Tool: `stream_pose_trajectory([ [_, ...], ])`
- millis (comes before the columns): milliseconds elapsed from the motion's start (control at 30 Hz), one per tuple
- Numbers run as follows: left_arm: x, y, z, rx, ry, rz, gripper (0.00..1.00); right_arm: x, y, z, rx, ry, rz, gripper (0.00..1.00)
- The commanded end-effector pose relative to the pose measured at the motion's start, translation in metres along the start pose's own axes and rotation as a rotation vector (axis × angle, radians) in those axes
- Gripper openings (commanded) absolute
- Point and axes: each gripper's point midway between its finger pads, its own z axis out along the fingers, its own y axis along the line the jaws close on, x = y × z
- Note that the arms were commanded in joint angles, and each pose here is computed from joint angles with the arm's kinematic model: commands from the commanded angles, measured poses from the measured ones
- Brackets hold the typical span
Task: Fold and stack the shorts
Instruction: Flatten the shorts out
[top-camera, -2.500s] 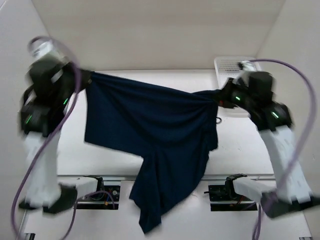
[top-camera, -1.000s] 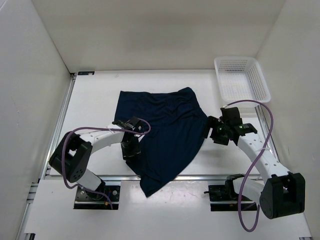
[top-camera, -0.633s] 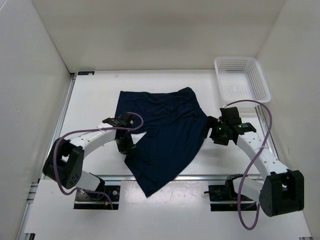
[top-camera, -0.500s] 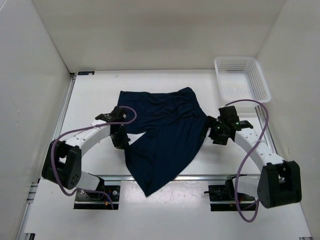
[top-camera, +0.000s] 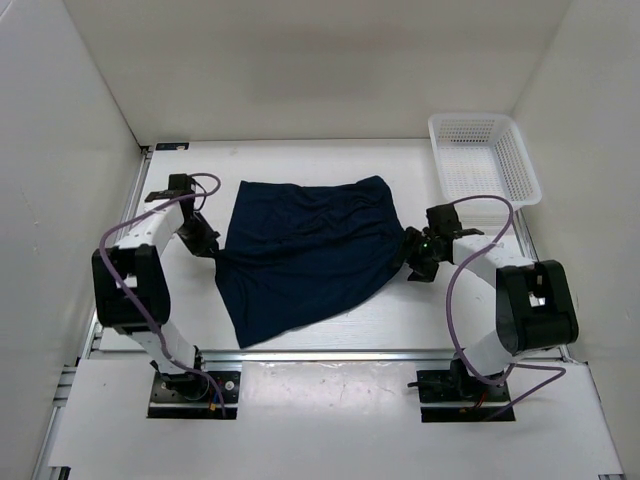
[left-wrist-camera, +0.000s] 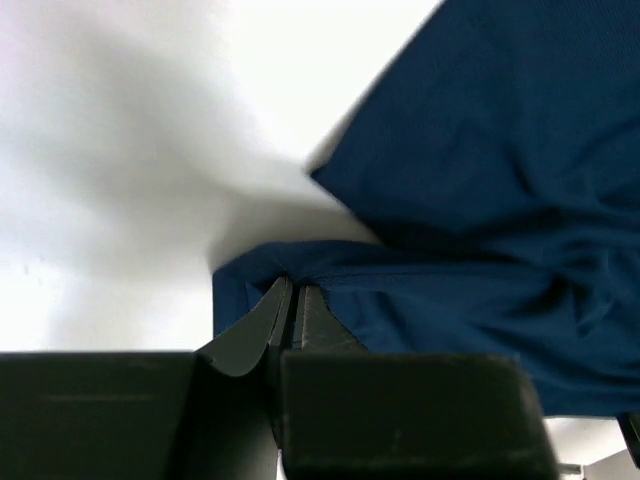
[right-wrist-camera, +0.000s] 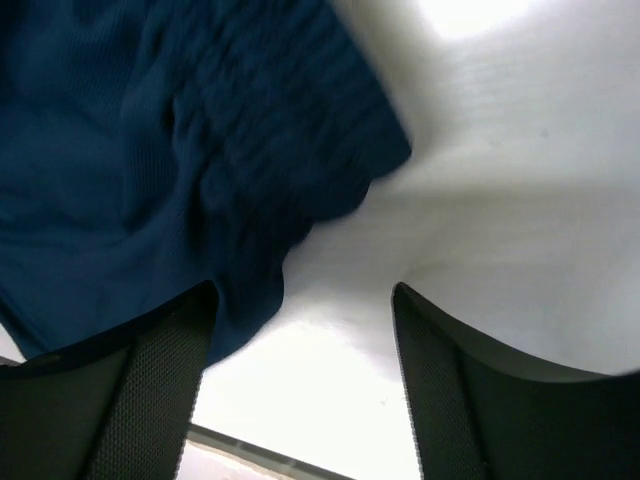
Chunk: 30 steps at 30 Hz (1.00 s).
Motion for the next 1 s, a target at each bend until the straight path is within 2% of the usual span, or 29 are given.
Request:
stream_pose_trajectory([
  [0,-0.024,-0.006,0.0,0.023,-0.016,0.01,0.11,-0.033,0.022,0.002,-0.064,-0.076,0.002,0.69],
  [33,-0.034,-0.006,0.004,0.02,-0.017,0.007,0.11,-0.033,0.022,0.004,-0.064,-0.074,0.012,0.6],
  [133,-0.05,-0.006,0.007,0.014,-0.019,-0.001,0.11,-0.043,0.029,0.005,-0.086,-0.105,0.013,0.43],
  [167,-0.062,-0.013,0.008,0.023,-0.033,0.0,0.11,-0.044,0.031,0.008,-0.099,-0.103,0.01,0.32],
  [233,-0.076,-0.014,0.007,0.017,-0.05,0.001,0.11,-0.05,0.036,0.011,-0.112,-0.104,0.016,0.16],
  [267,-0.085,-0.02,0.006,0.017,-0.052,0.001,0.11,-0.051,0.04,0.011,-0.131,-0.101,0.012,0.02],
  [367,-0.105,-0.031,0.005,0.026,-0.062,0.024,0.11,-0.045,0.058,0.011,-0.169,-0.078,-0.009,0.0],
  [400,-0.103,-0.032,0.005,0.029,-0.042,0.023,0.14,-0.039,0.06,0.012,-0.165,-0.061,-0.005,0.0],
  [433,-0.102,-0.036,0.004,0.046,-0.027,0.035,0.27,-0.036,0.065,0.011,-0.156,-0.054,-0.021,0.0],
  [467,-0.105,-0.04,-0.002,0.064,-0.039,0.038,0.62,-0.033,0.059,0.013,-0.112,-0.054,-0.02,0.0],
  [500,-0.106,-0.042,-0.009,0.073,-0.055,0.04,0.77,-0.029,0.057,0.013,-0.088,-0.042,-0.023,0.0],
  [567,-0.099,-0.036,-0.032,0.071,-0.093,0.042,0.98,-0.023,0.057,0.007,-0.074,-0.059,-0.03,0.0],
  [667,-0.085,-0.029,-0.057,0.085,-0.136,0.045,1.0,-0.01,0.038,-0.001,-0.015,-0.069,-0.008,0.0],
  [767,-0.049,-0.014,-0.079,0.117,-0.153,0.025,1.0,0.0,0.025,-0.011,0.015,-0.091,0.016,0.0],
  [900,0.03,0.003,-0.074,0.16,-0.065,0.013,0.94,0.005,0.016,-0.026,0.036,-0.131,0.015,0.0],
  [967,0.052,0.013,-0.065,0.149,-0.026,-0.049,0.93,0.007,0.014,-0.029,0.042,-0.138,0.015,0.0],
])
